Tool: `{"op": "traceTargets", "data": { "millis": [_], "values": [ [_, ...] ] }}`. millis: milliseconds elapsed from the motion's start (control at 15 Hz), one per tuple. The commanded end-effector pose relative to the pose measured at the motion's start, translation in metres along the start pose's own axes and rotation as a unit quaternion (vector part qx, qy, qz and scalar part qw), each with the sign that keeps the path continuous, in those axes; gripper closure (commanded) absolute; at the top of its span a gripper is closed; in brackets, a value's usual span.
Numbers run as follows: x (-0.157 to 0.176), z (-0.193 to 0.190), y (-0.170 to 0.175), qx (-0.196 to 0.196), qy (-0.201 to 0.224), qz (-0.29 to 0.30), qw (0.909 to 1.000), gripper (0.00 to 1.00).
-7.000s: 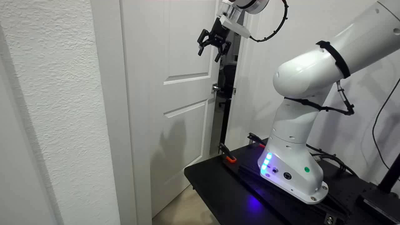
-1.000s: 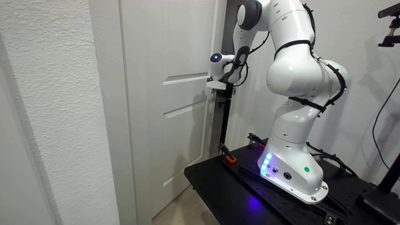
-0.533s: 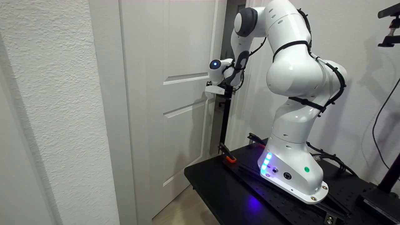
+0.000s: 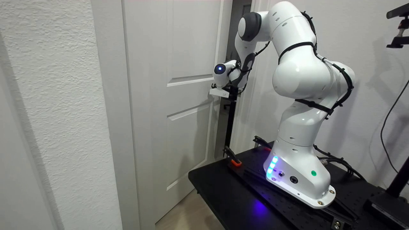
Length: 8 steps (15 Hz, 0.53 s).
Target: Close the door and turn off the light
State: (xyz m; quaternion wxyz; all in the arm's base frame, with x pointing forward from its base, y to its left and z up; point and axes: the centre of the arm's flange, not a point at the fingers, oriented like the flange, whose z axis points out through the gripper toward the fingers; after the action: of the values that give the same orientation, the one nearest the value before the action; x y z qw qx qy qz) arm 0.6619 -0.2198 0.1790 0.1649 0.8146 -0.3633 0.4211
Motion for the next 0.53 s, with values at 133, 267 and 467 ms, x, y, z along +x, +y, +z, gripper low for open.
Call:
{"op": "traceTargets", "data": {
  "millis": [133, 267, 467],
  "values": [
    [0.008, 0.003, 0.009, -0.005, 0.039, 0.011, 0.9992, 0.80],
    [0.010, 0.003, 0.012, -0.009, 0.036, 0.011, 0.9993, 0.95],
    [0.010, 0.006, 0.018, -0.018, 0.026, 0.011, 0.9995, 1.00]
  ]
}}
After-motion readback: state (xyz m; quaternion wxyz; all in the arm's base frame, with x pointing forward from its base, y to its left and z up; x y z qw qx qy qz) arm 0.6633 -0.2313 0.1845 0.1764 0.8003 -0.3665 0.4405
